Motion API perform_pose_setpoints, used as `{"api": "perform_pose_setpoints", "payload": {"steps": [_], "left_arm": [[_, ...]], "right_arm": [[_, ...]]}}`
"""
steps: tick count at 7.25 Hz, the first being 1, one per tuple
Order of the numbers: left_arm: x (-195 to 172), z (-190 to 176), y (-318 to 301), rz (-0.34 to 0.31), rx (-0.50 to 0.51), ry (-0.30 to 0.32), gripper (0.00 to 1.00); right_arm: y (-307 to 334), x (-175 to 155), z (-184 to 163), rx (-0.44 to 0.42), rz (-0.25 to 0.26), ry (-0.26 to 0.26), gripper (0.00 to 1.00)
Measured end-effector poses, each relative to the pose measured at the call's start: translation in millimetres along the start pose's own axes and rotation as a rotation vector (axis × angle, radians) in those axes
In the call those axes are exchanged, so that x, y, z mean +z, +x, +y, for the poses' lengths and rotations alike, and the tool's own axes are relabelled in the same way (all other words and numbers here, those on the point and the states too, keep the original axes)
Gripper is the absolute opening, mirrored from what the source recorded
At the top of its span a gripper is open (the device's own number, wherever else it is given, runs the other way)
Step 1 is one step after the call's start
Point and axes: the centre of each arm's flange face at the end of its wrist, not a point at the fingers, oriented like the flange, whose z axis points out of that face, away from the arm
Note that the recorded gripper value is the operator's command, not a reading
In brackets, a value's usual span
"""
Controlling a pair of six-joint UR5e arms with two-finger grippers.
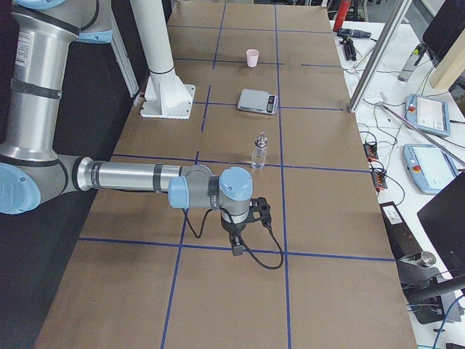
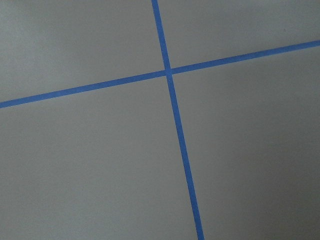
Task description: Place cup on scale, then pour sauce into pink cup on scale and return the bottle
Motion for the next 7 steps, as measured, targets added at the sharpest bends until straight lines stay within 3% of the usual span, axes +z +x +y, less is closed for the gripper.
{"api": "perform_pose_setpoints", "payload": {"steps": [5,7], "left_arm": [[-2.4,-0.5,3.3,-0.003,0.04,0.017,1.0],[-11.8,-15.5,21.0,0.096,0.11,0.098,1.0]], "right_arm": [[-3.9,-2.3,-1.8,-0.002,-0.011,0.01,1.0],[-16.0,-16.5,-17.0,-0.073,-0.011,0.098,1.0]]}}
